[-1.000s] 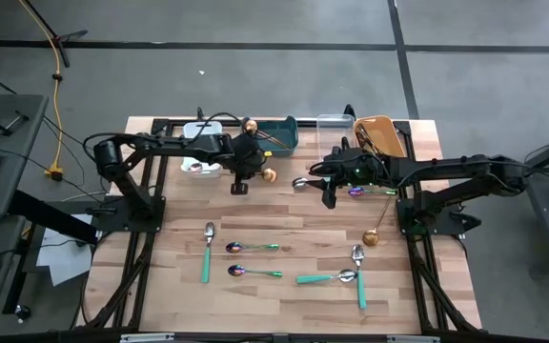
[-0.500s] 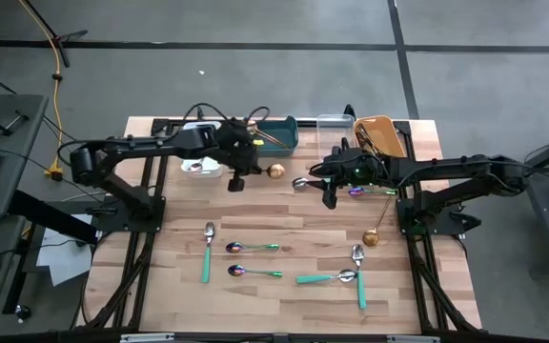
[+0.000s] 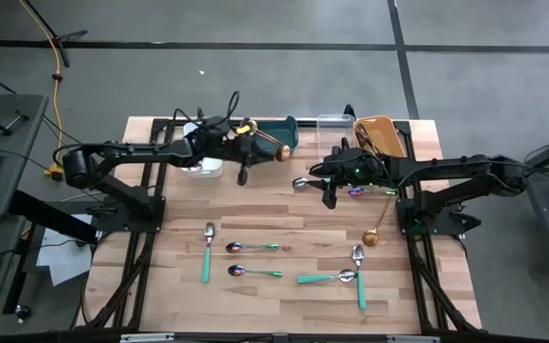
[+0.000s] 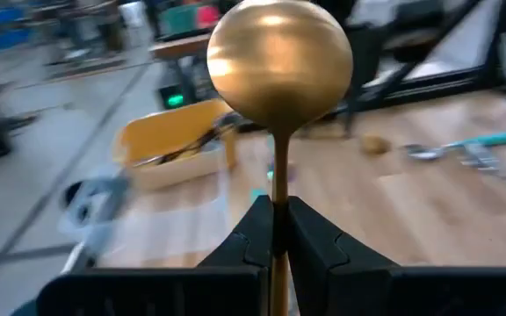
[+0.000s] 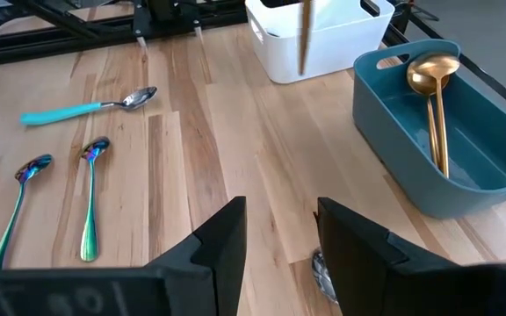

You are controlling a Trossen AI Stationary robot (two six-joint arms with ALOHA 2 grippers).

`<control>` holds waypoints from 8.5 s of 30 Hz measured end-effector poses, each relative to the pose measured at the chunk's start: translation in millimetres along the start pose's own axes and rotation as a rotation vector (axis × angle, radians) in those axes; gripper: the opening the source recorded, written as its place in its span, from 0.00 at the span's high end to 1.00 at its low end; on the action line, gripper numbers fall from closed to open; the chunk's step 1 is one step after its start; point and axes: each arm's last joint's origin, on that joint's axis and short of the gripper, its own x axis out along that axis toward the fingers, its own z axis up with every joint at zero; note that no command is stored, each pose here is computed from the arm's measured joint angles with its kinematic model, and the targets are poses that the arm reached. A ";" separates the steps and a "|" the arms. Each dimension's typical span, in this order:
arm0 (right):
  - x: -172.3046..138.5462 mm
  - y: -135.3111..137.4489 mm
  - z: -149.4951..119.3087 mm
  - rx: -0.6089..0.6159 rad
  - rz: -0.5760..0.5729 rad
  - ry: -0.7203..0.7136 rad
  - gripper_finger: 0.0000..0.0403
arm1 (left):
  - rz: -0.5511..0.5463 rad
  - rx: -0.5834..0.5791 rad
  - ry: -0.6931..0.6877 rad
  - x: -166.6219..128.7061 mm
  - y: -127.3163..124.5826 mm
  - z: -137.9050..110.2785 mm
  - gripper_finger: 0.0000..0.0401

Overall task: Sort silverware by color (type)
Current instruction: Put the gold spoon into the blue bin, then put the light blue spoon into the transparent bin

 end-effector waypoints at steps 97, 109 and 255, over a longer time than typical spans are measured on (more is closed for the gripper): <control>-0.2 -0.7 5.0 -0.006 -0.033 -0.054 0.66 | 0.097 -0.101 -0.058 -34.4 -24.3 -5.9 0.72; -0.3 -0.5 7.1 -0.005 -0.032 -0.075 0.66 | 0.151 -0.058 -0.084 -43.9 -24.5 2.3 0.72; -2.2 0.5 14.8 -0.005 -0.015 -0.103 0.66 | 0.194 -0.408 -0.279 -76.4 -31.7 36.6 0.72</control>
